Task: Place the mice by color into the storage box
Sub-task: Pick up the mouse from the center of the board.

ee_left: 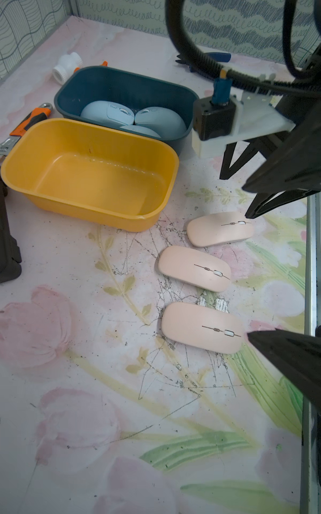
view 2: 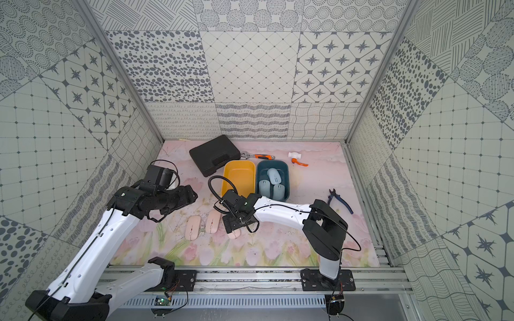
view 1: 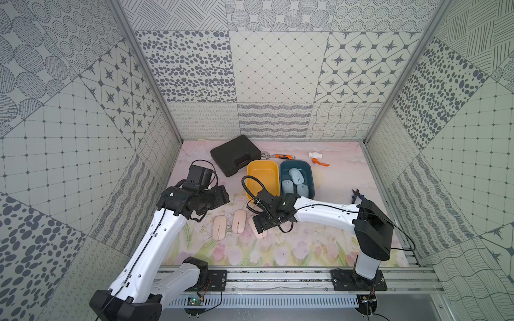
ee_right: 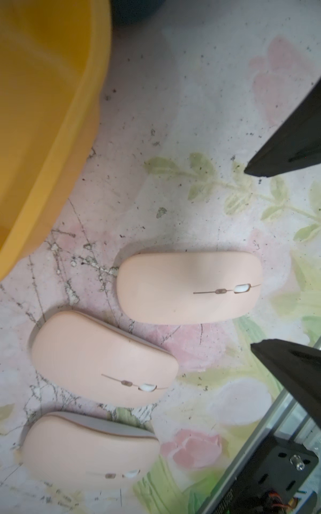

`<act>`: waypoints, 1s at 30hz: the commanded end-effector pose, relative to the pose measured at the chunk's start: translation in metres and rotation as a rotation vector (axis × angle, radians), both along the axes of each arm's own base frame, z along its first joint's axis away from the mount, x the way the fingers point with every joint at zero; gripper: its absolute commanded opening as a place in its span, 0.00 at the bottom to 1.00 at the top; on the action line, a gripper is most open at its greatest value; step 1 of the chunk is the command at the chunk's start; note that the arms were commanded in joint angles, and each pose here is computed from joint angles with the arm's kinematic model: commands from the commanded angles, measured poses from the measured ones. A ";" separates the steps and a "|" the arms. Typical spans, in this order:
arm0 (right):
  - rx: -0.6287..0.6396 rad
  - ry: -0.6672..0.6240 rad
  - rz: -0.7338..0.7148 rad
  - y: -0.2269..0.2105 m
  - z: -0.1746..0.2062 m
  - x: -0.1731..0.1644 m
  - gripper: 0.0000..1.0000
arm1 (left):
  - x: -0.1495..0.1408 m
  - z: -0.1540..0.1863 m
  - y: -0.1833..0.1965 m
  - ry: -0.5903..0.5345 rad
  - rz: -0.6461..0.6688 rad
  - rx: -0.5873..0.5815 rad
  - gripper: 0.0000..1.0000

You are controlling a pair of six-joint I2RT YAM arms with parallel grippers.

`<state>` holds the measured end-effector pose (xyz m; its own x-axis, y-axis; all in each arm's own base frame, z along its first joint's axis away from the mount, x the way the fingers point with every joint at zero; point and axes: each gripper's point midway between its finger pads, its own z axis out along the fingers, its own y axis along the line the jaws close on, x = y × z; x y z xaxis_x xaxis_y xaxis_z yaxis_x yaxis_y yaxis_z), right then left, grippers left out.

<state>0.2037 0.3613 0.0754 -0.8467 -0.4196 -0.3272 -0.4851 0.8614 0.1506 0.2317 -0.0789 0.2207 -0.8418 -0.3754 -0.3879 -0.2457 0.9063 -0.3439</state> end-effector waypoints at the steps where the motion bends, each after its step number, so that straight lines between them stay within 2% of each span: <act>1: -0.018 -0.050 0.055 0.010 0.004 0.000 0.95 | -0.006 0.002 0.011 0.020 0.022 0.034 0.81; 11: -0.022 -0.040 0.099 0.024 -0.011 -0.006 0.93 | -0.002 0.006 0.030 0.027 0.108 -0.008 0.81; 30: -0.153 -0.066 0.124 0.023 -0.041 0.000 0.88 | 0.001 0.007 0.035 0.031 0.121 -0.017 0.81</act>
<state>0.2014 0.3855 0.0378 -0.7711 -0.5599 -0.3034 -0.5918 0.8059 0.0170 0.2368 -0.0439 0.2298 -0.7847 -0.4950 -0.3731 -0.3711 0.8573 -0.3568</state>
